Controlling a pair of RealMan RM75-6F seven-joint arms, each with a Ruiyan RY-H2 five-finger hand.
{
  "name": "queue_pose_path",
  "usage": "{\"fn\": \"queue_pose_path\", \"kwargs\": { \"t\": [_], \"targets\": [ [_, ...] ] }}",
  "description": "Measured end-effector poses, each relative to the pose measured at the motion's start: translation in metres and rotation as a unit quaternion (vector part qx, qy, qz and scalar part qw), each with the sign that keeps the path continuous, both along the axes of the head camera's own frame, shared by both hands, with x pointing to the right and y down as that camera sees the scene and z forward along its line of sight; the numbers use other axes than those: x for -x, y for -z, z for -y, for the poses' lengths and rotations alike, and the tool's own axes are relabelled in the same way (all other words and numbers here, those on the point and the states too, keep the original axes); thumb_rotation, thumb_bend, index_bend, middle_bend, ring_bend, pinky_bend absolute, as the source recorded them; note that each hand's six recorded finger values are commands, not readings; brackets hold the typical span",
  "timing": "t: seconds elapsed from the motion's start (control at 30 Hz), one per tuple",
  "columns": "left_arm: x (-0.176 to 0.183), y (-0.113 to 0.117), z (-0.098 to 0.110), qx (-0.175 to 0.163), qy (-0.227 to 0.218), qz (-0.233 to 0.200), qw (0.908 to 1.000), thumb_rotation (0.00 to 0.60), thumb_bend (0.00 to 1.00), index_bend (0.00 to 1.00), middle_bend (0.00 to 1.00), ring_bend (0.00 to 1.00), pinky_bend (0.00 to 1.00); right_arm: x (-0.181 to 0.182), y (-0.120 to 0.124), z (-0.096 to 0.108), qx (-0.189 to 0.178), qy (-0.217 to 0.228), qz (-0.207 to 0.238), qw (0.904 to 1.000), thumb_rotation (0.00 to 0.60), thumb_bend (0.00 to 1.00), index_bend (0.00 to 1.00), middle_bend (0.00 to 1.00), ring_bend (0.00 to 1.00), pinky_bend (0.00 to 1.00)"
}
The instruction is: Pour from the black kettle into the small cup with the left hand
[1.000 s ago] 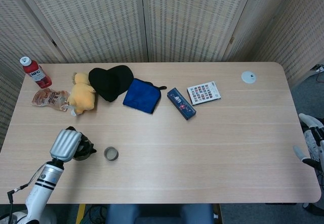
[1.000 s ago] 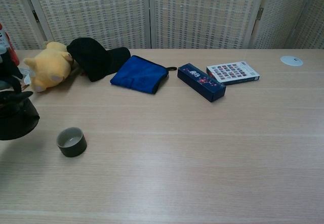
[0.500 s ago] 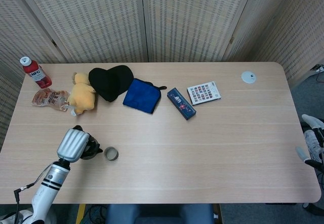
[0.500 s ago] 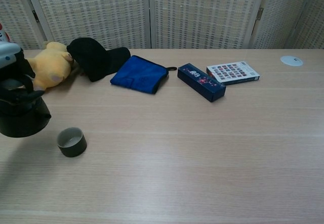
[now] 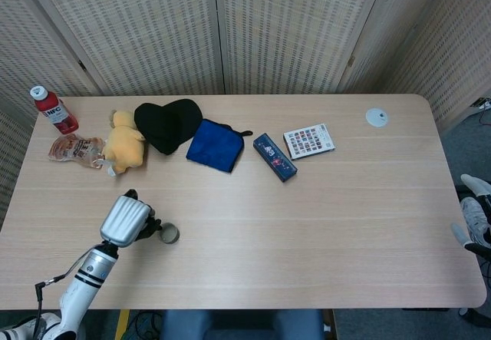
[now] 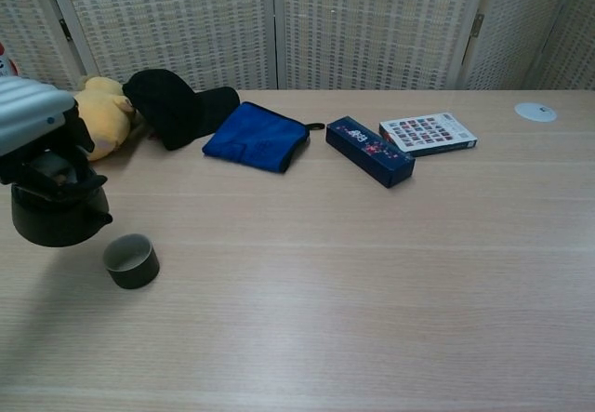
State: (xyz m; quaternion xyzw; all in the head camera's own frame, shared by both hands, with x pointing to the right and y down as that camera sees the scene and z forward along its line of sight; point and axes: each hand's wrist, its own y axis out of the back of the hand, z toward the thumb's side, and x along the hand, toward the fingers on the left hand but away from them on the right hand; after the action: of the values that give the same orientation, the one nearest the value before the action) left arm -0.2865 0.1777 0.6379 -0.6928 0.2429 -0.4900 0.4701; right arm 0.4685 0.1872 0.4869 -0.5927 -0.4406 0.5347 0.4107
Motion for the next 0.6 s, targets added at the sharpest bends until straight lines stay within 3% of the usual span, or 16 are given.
{"fn": "queue_pose_path", "kwargs": {
  "t": [0.43,0.6],
  "targets": [
    [-0.0077,-0.0083,-0.0052,-0.027,-0.041,0.031,0.9983,0.536,0.38,1.00,1.00,0.98,0.41,-0.0014,-0.0016,-0.0002,0.002,-0.001,-0.001,1.0000,0.600,0.24,0.17,0.21,0.17,0.17],
    [-0.0103,-0.0086,-0.0052,-0.042,-0.037,0.039,0.9977,0.539,0.38,1.00,1.00,0.98,0.41,-0.0020,-0.0020,-0.0003,0.002,-0.002,-0.001,1.0000,0.600,0.24,0.17,0.21,0.17,0.17]
  ]
}}
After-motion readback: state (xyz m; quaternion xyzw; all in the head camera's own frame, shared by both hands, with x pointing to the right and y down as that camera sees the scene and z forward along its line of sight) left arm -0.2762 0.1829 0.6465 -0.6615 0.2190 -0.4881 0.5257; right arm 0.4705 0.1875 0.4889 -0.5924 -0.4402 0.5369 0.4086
